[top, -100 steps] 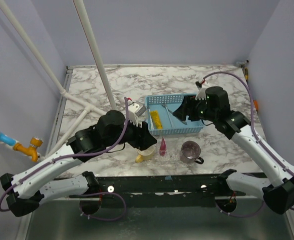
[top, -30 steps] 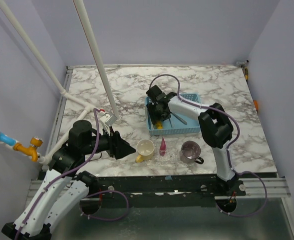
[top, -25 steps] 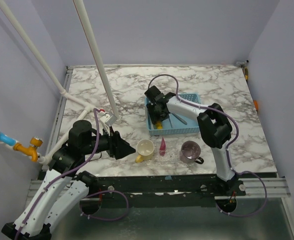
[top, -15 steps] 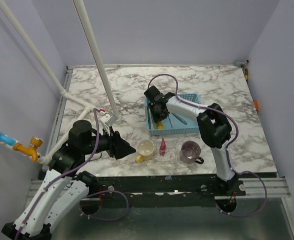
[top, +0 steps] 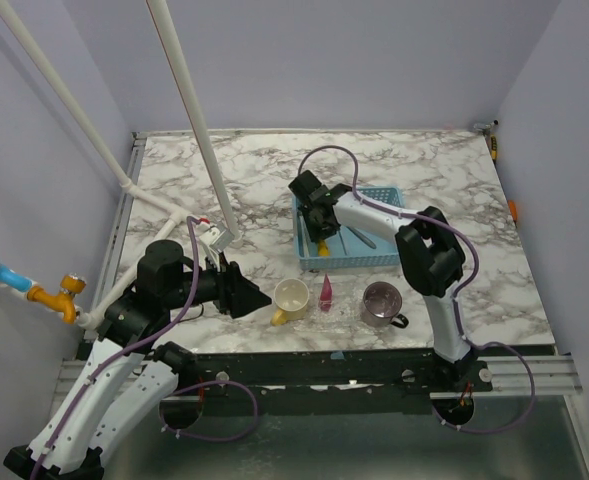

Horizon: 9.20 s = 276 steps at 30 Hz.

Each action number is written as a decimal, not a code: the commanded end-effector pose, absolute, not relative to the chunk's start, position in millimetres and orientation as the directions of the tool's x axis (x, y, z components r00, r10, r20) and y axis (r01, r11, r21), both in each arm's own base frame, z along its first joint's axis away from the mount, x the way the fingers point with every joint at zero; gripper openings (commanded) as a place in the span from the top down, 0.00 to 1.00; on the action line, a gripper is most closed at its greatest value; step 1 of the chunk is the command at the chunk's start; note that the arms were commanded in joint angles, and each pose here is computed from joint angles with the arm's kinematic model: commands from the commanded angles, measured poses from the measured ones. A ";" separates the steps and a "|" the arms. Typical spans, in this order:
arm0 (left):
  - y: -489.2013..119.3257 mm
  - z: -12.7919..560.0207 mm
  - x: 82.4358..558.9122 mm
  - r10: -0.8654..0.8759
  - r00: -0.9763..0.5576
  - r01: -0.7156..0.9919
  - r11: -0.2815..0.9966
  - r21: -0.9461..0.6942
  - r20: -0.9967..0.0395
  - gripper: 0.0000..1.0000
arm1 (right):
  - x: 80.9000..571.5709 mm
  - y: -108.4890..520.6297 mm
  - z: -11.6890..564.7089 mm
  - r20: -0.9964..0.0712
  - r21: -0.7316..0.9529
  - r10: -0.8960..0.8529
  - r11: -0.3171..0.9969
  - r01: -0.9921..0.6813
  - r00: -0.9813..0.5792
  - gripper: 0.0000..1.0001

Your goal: Prepare toiletry sets of a toothbrush and toothpaste on the tray

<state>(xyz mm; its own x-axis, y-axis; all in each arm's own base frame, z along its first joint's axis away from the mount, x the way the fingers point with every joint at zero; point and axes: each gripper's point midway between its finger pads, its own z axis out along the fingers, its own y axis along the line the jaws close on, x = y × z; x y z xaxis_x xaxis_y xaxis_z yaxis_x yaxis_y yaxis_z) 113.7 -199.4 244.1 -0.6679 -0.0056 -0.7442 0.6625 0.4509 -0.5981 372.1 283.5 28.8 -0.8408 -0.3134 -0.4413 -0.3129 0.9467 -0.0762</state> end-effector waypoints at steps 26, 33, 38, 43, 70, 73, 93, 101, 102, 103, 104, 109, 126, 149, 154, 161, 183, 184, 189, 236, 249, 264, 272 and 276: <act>-202.5 244.7 110.3 0.000 -0.661 0.684 0.412 -0.602 -0.751 0.41 | 360.2 302.4 202.1 -0.738 0.235 -0.057 0.912 -0.335 -0.672 0.91; -207.1 257.5 105.0 -0.013 -0.660 0.698 0.358 -0.620 -0.751 0.42 | 313.9 320.0 268.6 -0.783 0.443 0.048 0.742 -0.502 -0.620 0.91; -214.2 276.0 99.8 -0.051 -0.656 0.716 0.273 -0.642 -0.753 0.42 | 267.7 334.2 308.2 -0.792 0.561 0.118 0.529 -0.637 -0.599 0.89; -217.8 298.4 92.6 -0.101 -0.638 0.742 0.187 -0.644 -0.764 0.41 | 221.4 342.8 344.5 -0.774 0.633 0.201 0.293 -0.717 -0.601 0.89; -220.2 336.4 79.9 -0.259 -0.623 0.767 -0.013 -0.642 -0.739 0.40 | 115.0 376.8 400.6 -0.649 0.644 0.414 -0.147 -0.750 -0.638 0.87; -219.7 338.2 78.4 -0.272 -0.620 0.770 -0.030 -0.638 -0.736 0.40 | 117.9 382.7 401.8 -0.641 0.648 0.432 -0.140 -0.749 -0.635 0.87; -213.9 339.5 76.7 -0.306 -0.595 0.780 0.006 -0.626 -0.743 0.50 | 124.6 411.0 402.8 -0.665 0.637 0.507 0.000 -0.771 -0.549 0.84; -213.9 340.2 74.4 -0.298 -0.598 0.780 -0.001 -0.626 -0.744 0.73 | 125.9 412.8 401.9 -0.676 0.632 0.519 0.045 -0.774 -0.523 0.83; -213.9 340.1 74.7 -0.298 -0.599 0.779 0.000 -0.627 -0.743 0.77 | 125.8 412.3 402.2 -0.678 0.631 0.520 0.047 -0.775 -0.520 0.83; -214.0 339.9 74.2 -0.295 -0.599 0.779 -0.001 -0.627 -0.744 0.80 | 125.6 412.4 402.0 -0.680 0.629 0.519 0.049 -0.776 -0.518 0.83; -214.0 339.6 74.6 -0.296 -0.599 0.779 0.001 -0.628 -0.744 0.83 | 124.8 412.4 401.9 -0.681 0.629 0.517 0.049 -0.776 -0.519 0.82; -214.5 337.8 76.0 -0.292 -0.604 0.774 0.007 -0.633 -0.742 1.00 | 123.0 413.4 397.1 -0.689 0.628 0.504 0.055 -0.776 -0.521 0.75; -207.5 299.5 94.6 -0.189 -0.597 0.739 0.249 -0.627 -0.779 1.00 | 139.5 386.7 375.8 -0.802 0.589 0.356 0.338 -0.734 -0.480 0.39; -191.1 248.8 95.2 0.220 -0.582 0.692 0.639 -0.335 -0.782 1.00 | 169.3 337.8 357.8 -0.789 0.487 0.044 0.653 -0.580 -0.613 0.37; -187.2 244.6 92.0 0.295 -0.560 0.705 0.660 -0.258 -0.775 1.00 | 173.6 335.9 354.3 -0.716 0.581 0.030 0.579 -0.571 -0.698 0.37; -183.5 244.2 84.6 0.356 -0.530 0.728 0.656 -0.198 -0.770 1.00 | 168.6 341.6 345.1 -0.608 0.685 -0.051 0.470 -0.556 -0.792 0.37; -181.9 241.2 80.7 0.483 -0.418 0.760 0.650 -0.005 -0.770 1.00 | 130.7 350.3 294.7 -0.402 0.789 -0.289 0.372 -0.489 -0.869 0.40; -182.2 241.2 80.6 0.484 -0.415 0.761 0.649 -0.002 -0.770 1.00 | 129.4 350.4 293.8 -0.398 0.793 -0.293 0.367 -0.487 -0.869 0.41; -182.5 241.2 83.3 0.485 -0.404 0.755 0.655 0.016 -0.775 1.00 | 120.5 353.5 293.9 -0.372 0.830 -0.309 0.312 -0.463 -0.875 0.44; -190.9 240.4 84.2 0.455 -0.388 0.757 0.653 0.004 -0.801 1.00 | 119.1 365.4 290.6 -0.341 0.875 -0.299 0.245 -0.417 -0.891 1.00; -204.3 237.4 79.9 0.440 -0.364 0.790 0.613 -0.022 -0.821 0.60 | 127.2 358.6 292.5 -0.399 0.839 -0.242 0.293 -0.459 -0.884 1.00; -214.0 262.4 86.1 0.328 -0.364 0.783 0.615 -0.095 -0.872 0.30 | 149.4 322.6 315.3 -0.550 0.653 -0.209 0.496 -0.573 -0.808 1.00; -202.0 266.0 115.9 0.257 -0.423 0.708 0.692 -0.140 -0.869 0.30 | 172.6 277.8 338.1 -0.619 0.463 -0.179 0.703 -0.540 -0.764 1.00; -192.0 268.5 129.7 0.216 -0.431 0.663 0.735 -0.145 -0.876 0.30 | 195.4 241.2 330.8 -0.640 0.294 -0.162 0.852 -0.434 -0.751 1.00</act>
<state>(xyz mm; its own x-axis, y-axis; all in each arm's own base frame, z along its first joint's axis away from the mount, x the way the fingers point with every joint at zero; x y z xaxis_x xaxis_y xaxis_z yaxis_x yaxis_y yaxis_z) 123.3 -194.7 253.6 -0.4406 0.2695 -0.8563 0.6669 0.7368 -0.1113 175.4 290.7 352.0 -0.7582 -0.1406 -0.6367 -0.5507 0.6609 0.5098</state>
